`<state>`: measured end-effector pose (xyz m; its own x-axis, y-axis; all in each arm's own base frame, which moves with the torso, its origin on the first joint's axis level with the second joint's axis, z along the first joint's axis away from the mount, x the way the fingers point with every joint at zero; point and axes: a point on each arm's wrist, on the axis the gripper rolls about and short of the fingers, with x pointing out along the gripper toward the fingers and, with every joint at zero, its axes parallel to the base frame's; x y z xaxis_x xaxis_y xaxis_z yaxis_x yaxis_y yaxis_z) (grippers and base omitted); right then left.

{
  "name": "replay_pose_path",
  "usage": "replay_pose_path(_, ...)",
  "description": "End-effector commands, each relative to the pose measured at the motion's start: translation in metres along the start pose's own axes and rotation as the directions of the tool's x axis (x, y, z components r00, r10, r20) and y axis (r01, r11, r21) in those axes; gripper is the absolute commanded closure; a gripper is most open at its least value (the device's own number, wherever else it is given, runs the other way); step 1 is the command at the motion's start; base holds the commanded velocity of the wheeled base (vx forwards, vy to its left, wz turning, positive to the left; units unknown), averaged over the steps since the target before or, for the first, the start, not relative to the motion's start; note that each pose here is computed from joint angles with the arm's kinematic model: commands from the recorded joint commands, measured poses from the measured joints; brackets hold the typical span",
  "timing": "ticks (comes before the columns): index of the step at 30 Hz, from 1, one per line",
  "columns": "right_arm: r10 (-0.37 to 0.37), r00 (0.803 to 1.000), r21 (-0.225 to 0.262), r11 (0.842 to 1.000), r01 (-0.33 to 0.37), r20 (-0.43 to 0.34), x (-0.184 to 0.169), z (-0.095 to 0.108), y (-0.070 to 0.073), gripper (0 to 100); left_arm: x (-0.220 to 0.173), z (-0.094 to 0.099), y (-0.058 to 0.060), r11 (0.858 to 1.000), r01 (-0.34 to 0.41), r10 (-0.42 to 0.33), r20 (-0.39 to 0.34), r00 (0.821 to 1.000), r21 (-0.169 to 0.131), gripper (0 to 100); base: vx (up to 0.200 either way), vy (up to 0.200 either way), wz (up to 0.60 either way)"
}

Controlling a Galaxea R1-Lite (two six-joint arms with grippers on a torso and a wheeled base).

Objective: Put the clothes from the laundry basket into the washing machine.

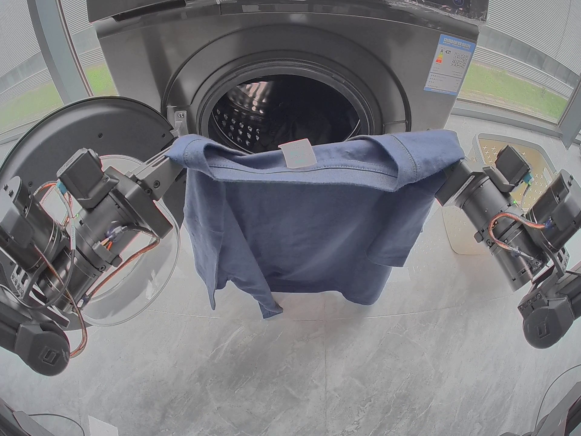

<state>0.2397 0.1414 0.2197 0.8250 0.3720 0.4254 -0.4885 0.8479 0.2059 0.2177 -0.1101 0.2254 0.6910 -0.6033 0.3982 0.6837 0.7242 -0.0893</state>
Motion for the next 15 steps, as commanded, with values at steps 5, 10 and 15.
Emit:
replay_pose_path(5,0.001,1.0,-0.002,1.0,-0.001,0.01,0.002,0.002,0.0,100,0.004,0.01,0.002,1.0,-0.002,0.002,0.037,0.999,0.011,100,0.0,0.0,0.0)
replay_pose_path(10,0.001,1.0,-0.002,1.0,-0.001,0.01,0.001,0.003,0.0,100,0.004,0.01,-0.001,1.0,0.003,-0.003,0.036,0.999,0.007,100,0.0,0.0,0.0)
replay_pose_path(15,0.007,1.0,0.005,1.0,-0.007,-0.019,-0.003,-0.004,0.002,100,0.01,0.008,-0.009,0.999,0.04,-0.04,0.035,0.999,-0.006,100,0.0,0.0,0.0)
